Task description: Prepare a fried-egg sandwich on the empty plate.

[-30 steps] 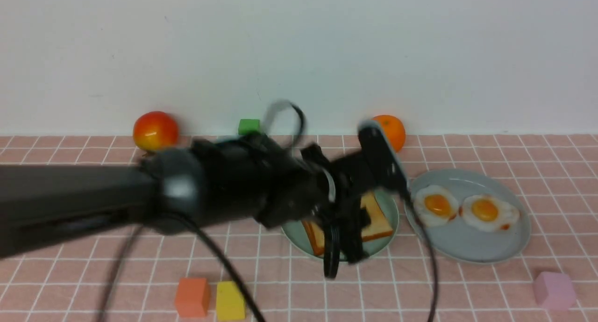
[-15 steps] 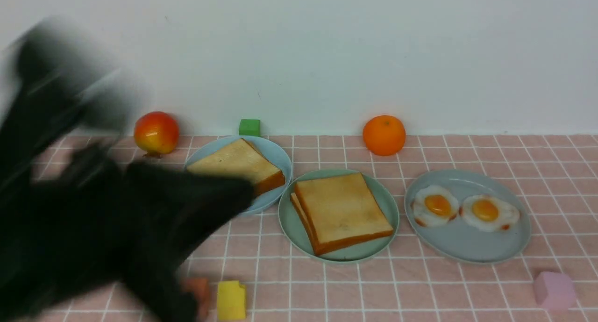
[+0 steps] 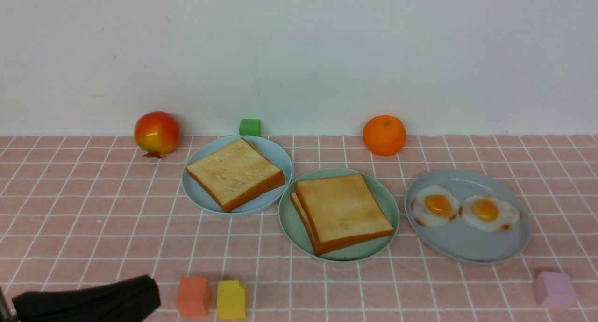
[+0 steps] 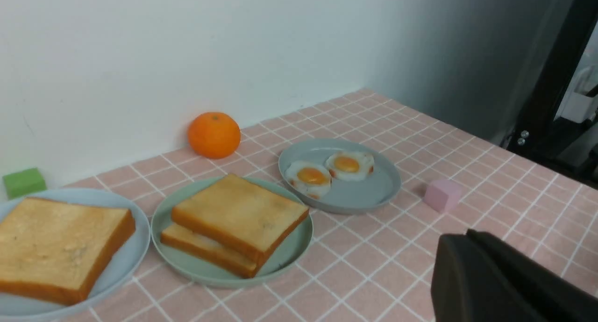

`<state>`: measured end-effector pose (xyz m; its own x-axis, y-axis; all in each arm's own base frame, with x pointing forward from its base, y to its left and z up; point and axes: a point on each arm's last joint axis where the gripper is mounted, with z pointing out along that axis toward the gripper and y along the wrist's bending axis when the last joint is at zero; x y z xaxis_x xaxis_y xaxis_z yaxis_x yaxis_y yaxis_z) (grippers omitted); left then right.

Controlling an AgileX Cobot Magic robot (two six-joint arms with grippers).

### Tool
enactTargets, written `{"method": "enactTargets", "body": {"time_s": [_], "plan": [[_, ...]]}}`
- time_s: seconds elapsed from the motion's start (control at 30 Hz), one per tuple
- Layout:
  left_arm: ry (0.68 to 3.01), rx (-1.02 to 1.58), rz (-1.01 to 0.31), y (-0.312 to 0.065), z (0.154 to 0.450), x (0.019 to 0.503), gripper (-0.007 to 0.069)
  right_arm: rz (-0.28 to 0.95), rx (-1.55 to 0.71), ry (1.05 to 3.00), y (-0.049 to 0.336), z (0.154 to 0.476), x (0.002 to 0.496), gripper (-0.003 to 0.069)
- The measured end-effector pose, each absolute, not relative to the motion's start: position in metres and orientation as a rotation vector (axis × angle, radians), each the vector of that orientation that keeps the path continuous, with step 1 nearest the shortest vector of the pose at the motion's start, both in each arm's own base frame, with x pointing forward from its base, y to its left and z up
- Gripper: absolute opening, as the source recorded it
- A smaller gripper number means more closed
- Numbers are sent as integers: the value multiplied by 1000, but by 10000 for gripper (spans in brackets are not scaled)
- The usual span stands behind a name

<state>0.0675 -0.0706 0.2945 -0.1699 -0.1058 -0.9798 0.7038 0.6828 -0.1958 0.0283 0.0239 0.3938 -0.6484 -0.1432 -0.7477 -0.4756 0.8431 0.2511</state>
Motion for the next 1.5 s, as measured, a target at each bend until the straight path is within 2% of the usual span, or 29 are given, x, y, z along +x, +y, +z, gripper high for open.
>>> {"method": "enactTargets", "body": {"time_s": [0.33, 0.5, 0.57, 0.63, 0.77, 0.87, 0.93, 0.97, 1.1, 1.27, 1.5], "plan": [[1637, 530, -769, -71, 290, 66, 12, 556, -443, 2253, 24, 393, 28, 20], [1640, 531, -768, -71, 289, 66, 12, 456, -207, 2257, 17, 393, 30, 22], [1640, 532, -768, -71, 289, 66, 12, 429, -176, 2252, 15, 391, 29, 22], [1641, 530, -771, -71, 289, 66, 12, 340, -154, 2217, 12, 378, 28, 15], [1642, 529, -771, -71, 289, 66, 12, 169, -157, 2005, 10, 343, 39, 0], [1642, 529, -771, -71, 289, 66, 12, 92, -69, 1905, 7, 288, 47, -4], [1642, 529, -771, -71, 289, 66, 12, 85, -51, 1901, 6, 270, 47, -4], [1642, 529, -771, -71, 289, 66, 12, 74, -24, 1874, 5, 245, 49, -4], [1643, 528, -773, -71, 289, 66, 12, 96, 29, 1823, 4, 198, 51, -4], [1645, 529, -773, -71, 289, 66, 12, 119, 76, 1797, 3, 179, 54, -4], [1646, 528, -774, -71, 289, 66, 12, 125, 92, 1740, 3, 183, 55, -4]]}}
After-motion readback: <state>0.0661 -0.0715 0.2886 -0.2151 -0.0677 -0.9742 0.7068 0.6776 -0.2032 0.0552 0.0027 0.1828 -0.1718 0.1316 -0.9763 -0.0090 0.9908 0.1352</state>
